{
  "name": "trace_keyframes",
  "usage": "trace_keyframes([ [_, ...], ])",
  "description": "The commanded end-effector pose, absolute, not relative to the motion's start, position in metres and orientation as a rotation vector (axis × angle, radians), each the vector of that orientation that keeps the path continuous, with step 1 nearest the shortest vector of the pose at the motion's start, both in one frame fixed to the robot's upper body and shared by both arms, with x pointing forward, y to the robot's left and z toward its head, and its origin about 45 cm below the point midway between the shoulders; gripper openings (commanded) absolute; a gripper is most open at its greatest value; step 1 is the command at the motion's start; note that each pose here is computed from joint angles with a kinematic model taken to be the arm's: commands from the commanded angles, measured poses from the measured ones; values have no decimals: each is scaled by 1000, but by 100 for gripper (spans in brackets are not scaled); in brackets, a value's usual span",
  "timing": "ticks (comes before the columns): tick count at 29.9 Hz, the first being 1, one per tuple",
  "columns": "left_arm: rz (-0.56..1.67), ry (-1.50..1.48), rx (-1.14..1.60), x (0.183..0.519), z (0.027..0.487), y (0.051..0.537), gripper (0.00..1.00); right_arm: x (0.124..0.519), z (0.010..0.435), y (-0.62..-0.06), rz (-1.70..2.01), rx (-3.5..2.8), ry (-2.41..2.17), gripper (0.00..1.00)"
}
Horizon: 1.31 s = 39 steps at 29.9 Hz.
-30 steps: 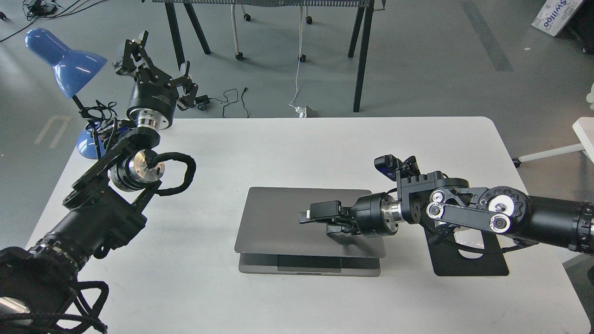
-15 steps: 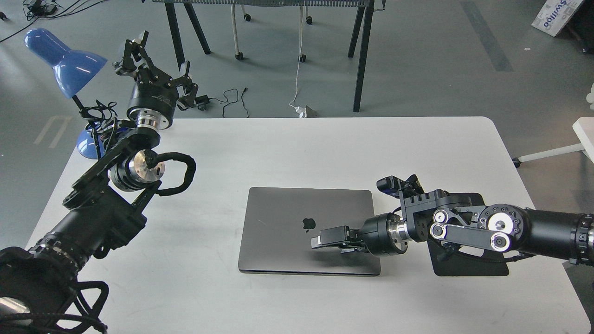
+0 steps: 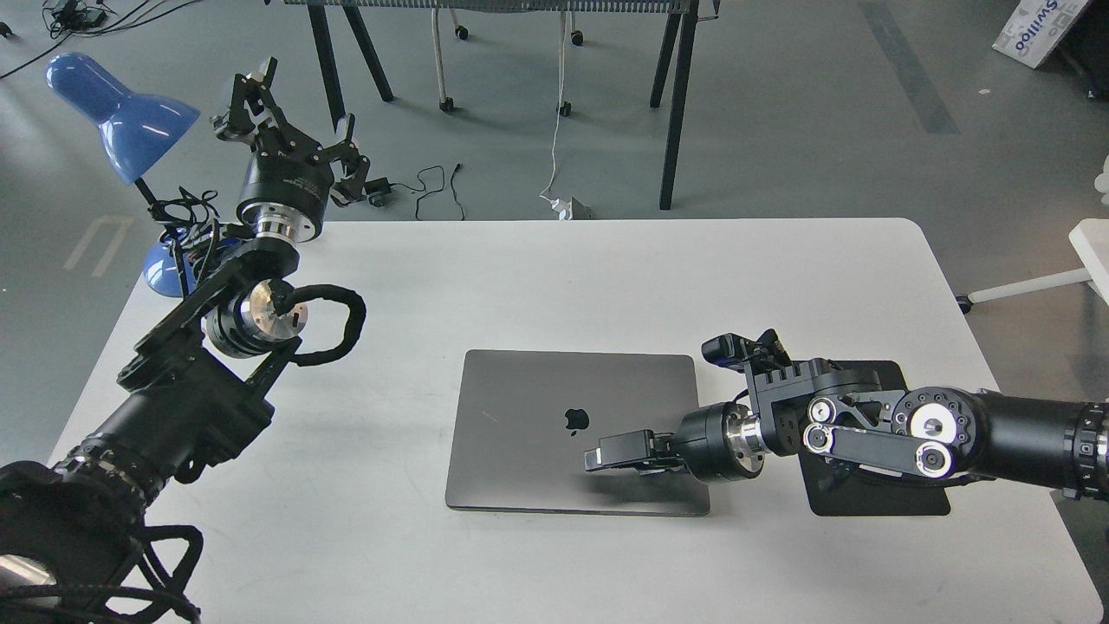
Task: Close notebook with right arm
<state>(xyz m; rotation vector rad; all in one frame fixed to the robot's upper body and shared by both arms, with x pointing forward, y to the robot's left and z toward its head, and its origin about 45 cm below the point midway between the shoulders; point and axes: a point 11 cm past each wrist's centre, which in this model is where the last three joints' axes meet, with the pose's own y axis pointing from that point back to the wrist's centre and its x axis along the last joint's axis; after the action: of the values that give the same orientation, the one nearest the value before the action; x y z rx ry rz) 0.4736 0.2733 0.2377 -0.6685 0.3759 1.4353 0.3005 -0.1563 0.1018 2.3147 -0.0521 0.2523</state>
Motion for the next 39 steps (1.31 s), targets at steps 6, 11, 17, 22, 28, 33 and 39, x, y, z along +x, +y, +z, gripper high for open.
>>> trace_keyframes([
  [6,1435,377,-670,474,238,273,100,339,146,-137,309,2442,-224,100],
  [11,1435,376,-669,474,238,273,100,402,220,-137,403,2581,-561,100],
  [17,1436,376,-668,474,238,273,100,454,284,-177,315,2735,-1049,100],
  [22,1433,377,-668,474,237,272,100,477,312,-225,-45,2902,-1491,100],
  [28,1435,377,-667,474,237,272,100,487,320,-261,-376,2982,-1782,100],
  [33,1434,377,-669,474,238,273,100,484,319,-278,-555,3056,-1897,100],
  [39,1436,378,-670,474,237,273,100,475,300,-269,-701,3122,-1873,100],
])
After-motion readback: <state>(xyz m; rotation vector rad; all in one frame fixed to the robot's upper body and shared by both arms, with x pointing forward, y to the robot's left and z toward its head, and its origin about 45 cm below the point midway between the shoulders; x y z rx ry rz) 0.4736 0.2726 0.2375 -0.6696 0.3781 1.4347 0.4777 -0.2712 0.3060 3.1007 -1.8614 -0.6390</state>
